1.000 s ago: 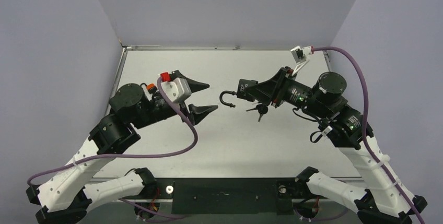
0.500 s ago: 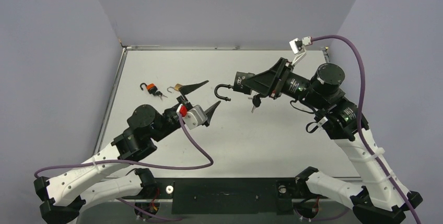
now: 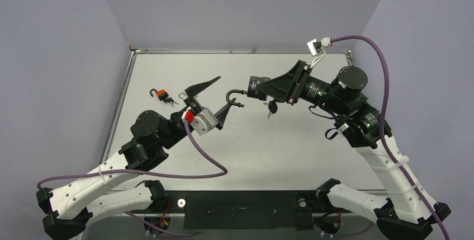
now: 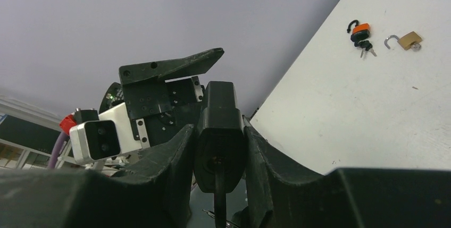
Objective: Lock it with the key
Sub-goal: Pick up the lock from the center of the board.
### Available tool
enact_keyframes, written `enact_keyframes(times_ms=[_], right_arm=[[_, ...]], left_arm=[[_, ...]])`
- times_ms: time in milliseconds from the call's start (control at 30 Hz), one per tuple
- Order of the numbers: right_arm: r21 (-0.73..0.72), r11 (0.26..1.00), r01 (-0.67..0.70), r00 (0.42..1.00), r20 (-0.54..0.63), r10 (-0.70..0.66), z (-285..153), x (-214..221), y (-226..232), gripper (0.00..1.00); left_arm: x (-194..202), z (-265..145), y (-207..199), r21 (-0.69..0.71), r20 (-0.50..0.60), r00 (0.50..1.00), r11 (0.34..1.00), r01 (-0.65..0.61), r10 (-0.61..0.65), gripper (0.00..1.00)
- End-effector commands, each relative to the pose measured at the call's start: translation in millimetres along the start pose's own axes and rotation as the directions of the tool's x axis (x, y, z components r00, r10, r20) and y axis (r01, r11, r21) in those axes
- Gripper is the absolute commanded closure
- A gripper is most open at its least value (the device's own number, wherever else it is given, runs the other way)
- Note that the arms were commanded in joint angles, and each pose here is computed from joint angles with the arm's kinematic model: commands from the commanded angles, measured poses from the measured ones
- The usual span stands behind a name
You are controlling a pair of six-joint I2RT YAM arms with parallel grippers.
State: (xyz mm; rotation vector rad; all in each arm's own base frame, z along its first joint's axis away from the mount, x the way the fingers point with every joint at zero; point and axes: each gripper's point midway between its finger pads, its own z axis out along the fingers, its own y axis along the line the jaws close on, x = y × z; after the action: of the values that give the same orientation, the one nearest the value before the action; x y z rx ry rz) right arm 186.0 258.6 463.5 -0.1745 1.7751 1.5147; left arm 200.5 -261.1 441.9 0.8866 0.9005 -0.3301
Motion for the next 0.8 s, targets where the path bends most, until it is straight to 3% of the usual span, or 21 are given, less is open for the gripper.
enact_keyframes(times_ms=[0, 200, 467, 767], right_arm=[[-0.078, 0.991, 0.111, 0.993, 0.057, -0.107, -7.7, -12.4, 22.3, 1.00], [-0.036, 0.990, 0.140, 0.990, 0.020, -0.139, -6.9, -0.3, 3.2, 1.00], [-0.053, 0.971, 0.235, 0.972, 0.008, -0.235, -14.0, 8.3, 0.9, 1.00], [-0.218, 0.913, 0.346, 0.938, 0.046, -0.345, -45.1, 28.8, 32.4, 1.00]], left_arm=[[-42.0, -0.4, 13.2, 0.000, 0.106, 0.991, 0.997, 0.081, -0.080, 0.36], [-50.0, -3.4, 0.3, 0.078, 0.114, 0.983, 0.987, 0.139, -0.147, 0.36], [-40.6, 0.9, -27.1, 0.194, 0.023, 0.964, 0.947, 0.254, -0.263, 0.55], [-46.7, -7.7, -39.3, 0.262, -0.076, 0.918, 0.880, 0.395, -0.390, 0.57]])
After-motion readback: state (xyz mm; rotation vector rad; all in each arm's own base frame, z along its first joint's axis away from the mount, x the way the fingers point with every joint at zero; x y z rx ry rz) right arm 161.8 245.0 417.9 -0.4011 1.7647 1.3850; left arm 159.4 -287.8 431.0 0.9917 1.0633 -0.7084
